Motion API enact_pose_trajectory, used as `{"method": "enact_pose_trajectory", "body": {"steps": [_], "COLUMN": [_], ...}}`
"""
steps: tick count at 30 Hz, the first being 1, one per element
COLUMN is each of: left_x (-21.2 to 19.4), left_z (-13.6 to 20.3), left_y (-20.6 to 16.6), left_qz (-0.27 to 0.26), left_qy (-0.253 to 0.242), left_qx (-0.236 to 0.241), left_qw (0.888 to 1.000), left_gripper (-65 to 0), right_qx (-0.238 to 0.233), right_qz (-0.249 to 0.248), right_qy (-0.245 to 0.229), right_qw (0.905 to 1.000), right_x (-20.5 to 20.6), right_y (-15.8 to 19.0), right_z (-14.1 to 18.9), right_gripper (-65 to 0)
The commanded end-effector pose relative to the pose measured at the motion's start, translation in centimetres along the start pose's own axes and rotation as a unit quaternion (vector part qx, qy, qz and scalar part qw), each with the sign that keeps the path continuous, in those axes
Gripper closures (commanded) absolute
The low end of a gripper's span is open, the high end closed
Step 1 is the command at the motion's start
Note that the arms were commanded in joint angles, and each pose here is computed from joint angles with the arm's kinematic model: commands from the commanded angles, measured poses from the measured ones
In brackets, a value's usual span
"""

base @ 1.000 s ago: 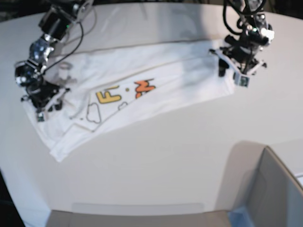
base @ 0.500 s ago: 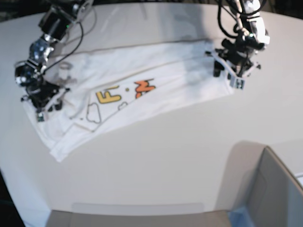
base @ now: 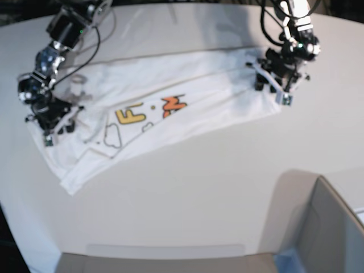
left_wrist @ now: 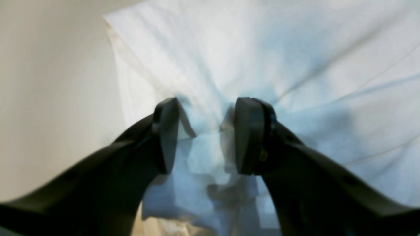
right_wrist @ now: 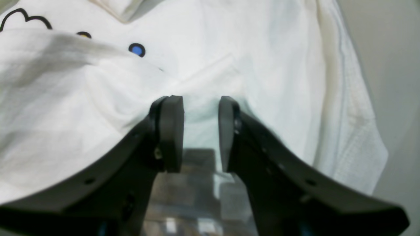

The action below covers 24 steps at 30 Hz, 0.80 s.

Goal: Layout the t-shirt on the table in an organized manner, then fold the t-shirt properly
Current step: 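Regrasp the folded edge corner with the left gripper and pull it taut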

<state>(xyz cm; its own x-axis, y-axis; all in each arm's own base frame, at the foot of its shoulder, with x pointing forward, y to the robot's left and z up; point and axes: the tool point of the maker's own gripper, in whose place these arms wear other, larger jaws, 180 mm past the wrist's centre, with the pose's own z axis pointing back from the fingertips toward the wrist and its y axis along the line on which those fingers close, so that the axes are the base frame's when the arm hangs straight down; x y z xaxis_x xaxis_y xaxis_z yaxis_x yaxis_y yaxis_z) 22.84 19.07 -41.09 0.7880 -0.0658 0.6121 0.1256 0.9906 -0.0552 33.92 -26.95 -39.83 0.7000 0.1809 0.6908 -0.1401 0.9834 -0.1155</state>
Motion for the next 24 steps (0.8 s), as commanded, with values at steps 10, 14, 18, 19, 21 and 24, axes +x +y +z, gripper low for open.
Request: {"method": "enact_pose_trajectory", "body": {"steps": [10,14,18,19,21,24], "left_x": [2.8,3.8,3.7,3.8,4.6,5.1], "left_z": [-0.2,-0.2,0.8,1.0,1.6,2.0], "left_y": [0.4,0.7,3.5,4.2,5.9,6.9], "left_qz": [-0.005,-0.006,0.020,0.027,0.041,0.051], "left_qy": [-0.026,-0.037,-0.045,-0.048,-0.063,-0.071], "left_qx": [0.005,0.008,0.042,0.052,0.071,0.083], "left_qw": [1.000,0.999,0.998,0.997,0.995,0.993], "left_gripper": [-1.9,-1.8,-1.8,-1.8,-1.9,-2.0], "right_qx": [-0.006,-0.006,-0.007,-0.008,-0.008,-0.008], "right_qz": [0.021,0.021,0.022,0.022,0.022,0.022], "right_qy": [0.057,0.057,0.057,0.058,0.058,0.058], "right_qw": [0.9981,0.9981,0.9981,0.9981,0.9981,0.9980], "right_x": [-2.3,-2.3,-2.3,-2.3,-2.3,-2.3], "right_y": [-0.3,-0.3,-0.4,-0.5,-0.5,-0.5], "right_z": [0.1,0.1,0.1,0.2,0.2,0.1], "right_gripper": [-19.6,-19.6,-19.6,-19.6,-19.6,-19.6]}}
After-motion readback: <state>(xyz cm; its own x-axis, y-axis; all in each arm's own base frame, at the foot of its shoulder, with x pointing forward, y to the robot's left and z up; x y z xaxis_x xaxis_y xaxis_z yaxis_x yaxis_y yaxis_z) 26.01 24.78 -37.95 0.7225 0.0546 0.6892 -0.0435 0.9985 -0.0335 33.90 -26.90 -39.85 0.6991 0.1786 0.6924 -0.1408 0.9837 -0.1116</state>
